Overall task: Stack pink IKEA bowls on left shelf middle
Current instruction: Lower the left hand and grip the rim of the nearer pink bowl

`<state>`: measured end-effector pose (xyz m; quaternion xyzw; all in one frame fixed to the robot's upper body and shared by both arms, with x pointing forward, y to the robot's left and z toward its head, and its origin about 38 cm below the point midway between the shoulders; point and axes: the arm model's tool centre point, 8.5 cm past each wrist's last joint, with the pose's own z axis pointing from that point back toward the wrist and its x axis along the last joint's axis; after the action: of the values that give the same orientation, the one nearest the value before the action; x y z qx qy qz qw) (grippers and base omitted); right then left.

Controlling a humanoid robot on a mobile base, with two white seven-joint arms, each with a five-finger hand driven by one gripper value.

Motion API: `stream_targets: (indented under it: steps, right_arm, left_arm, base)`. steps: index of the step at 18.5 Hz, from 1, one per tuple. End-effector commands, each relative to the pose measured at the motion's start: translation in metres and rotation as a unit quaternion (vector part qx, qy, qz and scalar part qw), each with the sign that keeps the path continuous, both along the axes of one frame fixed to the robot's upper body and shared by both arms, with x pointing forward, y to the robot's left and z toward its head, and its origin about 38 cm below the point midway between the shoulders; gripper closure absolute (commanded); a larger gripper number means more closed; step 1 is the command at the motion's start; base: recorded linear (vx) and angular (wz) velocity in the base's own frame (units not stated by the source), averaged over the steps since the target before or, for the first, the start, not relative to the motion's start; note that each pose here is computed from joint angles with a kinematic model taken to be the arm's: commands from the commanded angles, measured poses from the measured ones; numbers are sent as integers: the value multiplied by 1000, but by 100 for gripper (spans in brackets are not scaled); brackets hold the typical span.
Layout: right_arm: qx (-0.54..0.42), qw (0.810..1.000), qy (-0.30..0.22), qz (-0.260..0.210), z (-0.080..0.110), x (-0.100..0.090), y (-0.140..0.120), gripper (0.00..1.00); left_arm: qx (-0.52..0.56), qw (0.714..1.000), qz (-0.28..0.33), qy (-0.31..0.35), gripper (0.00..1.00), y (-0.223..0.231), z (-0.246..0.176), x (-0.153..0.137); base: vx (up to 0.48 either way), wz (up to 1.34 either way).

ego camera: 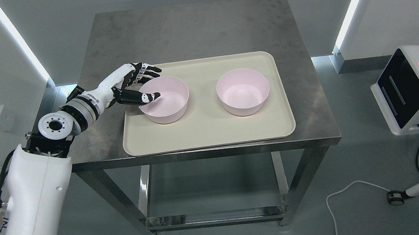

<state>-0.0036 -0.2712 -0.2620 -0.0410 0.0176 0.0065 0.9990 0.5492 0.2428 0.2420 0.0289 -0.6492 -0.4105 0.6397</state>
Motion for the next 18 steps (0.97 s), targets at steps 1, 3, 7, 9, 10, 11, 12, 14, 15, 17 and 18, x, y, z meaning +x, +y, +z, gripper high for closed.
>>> stream_targets:
  steps: [1,3,7,9,10,11,12,14,15,17,18]
  right_arm:
    - [-9,1000,-3,-12,1,-7,-11,0]
    - [-9,1000,-4,-12,1,-7,-11,0]
    - [-9,1000,-4,-12,1,-7,-11,0]
    - [-9,1000,-3,-12,1,-7,-11,0]
    - [-9,1000,-3,-13,1,-7,-11,0]
    - [-9,1000,-4,-12,1,-7,-11,0]
    - [-9,1000,-3,-12,1,-7,-11,0]
    - [-9,1000,-3,-13,1,-7,-11,0]
    - [-9,1000,-4,-12,1,-7,-11,0]
    - [-9,1000,-4,-13,1,-7,-11,0]
    - [-9,1000,-3,-12,1,-7,-11,0]
  left_arm:
    - [-1,1000,-5,12,55,-4,-7,1]
    - [1,1000,-16,-2,60,-5,-5,0]
    - [3,999,-33,-20,75,-8,-4,-2]
    - [3,999,-33,-21,78,-8,-4,-2]
    - [2,999,-33,-21,80,-8,-4,-2]
    - [2,999,-33,-21,82,-8,-4,-2]
    - [2,999,-34,-22,84,-8,-4,-2]
    - [1,999,-34,-22,86,-8,-4,-2]
    - [0,999,-32,-25,88,-7,-2,-2]
    - [-2,999,-37,-40,95,-5,1,-3]
    - [-5,998,-41,-51,100,-4,4,-3]
  base:
    - [0,0]
    - [0,0]
    - [0,0]
    - [0,0]
    - [0,0]
    - [0,0]
    - [0,0]
    - [0,0]
    - [0,0]
    - [0,0]
    - [0,0]
